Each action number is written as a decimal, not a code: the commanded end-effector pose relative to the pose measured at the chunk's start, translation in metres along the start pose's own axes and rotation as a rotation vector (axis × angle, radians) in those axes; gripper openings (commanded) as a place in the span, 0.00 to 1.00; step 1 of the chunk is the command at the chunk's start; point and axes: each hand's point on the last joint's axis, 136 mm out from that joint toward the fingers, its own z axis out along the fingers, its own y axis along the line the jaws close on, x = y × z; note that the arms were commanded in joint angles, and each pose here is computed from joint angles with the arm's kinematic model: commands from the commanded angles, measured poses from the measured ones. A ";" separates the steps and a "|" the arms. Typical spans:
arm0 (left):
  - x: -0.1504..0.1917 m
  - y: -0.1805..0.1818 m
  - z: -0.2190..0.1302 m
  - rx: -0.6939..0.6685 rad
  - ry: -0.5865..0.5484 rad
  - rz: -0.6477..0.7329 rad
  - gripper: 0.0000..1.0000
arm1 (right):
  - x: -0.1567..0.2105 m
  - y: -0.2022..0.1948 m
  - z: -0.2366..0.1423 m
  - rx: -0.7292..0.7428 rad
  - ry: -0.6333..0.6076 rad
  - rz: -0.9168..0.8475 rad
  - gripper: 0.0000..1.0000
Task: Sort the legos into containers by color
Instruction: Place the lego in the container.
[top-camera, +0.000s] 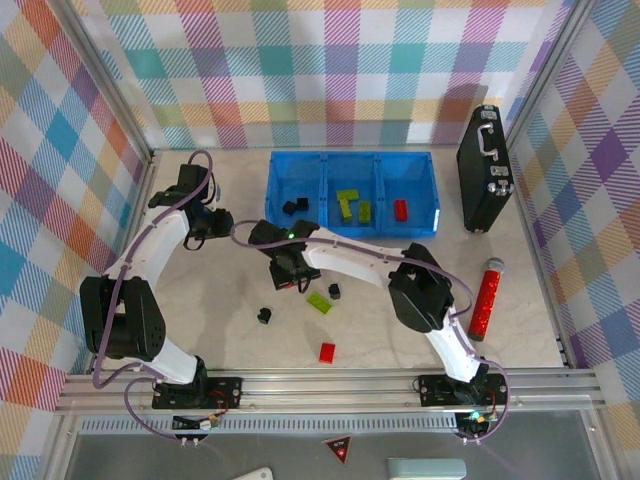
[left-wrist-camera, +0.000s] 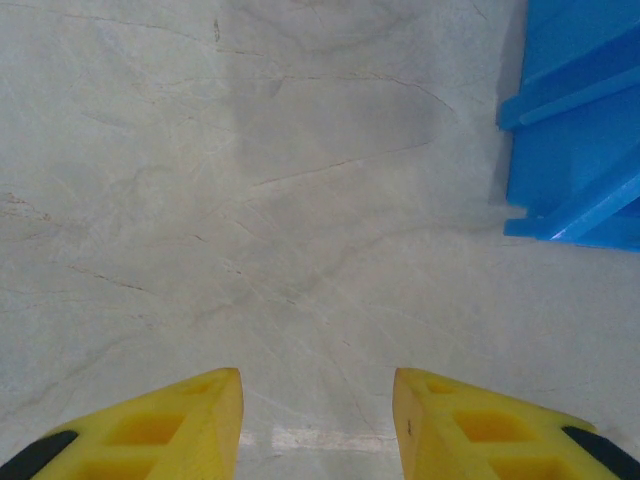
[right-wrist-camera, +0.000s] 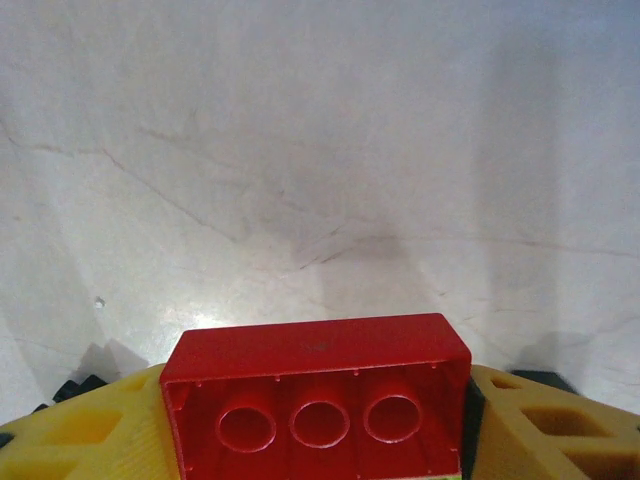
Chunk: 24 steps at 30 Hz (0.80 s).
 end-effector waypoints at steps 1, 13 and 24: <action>0.003 0.004 -0.001 -0.001 0.004 0.004 0.43 | -0.011 -0.022 -0.027 0.012 -0.038 -0.008 0.62; 0.003 0.005 0.001 -0.005 0.008 0.006 0.43 | 0.000 -0.113 -0.045 0.070 -0.021 0.075 0.62; 0.004 0.005 0.001 -0.006 0.011 0.007 0.43 | 0.004 -0.201 -0.065 0.118 -0.037 0.199 0.62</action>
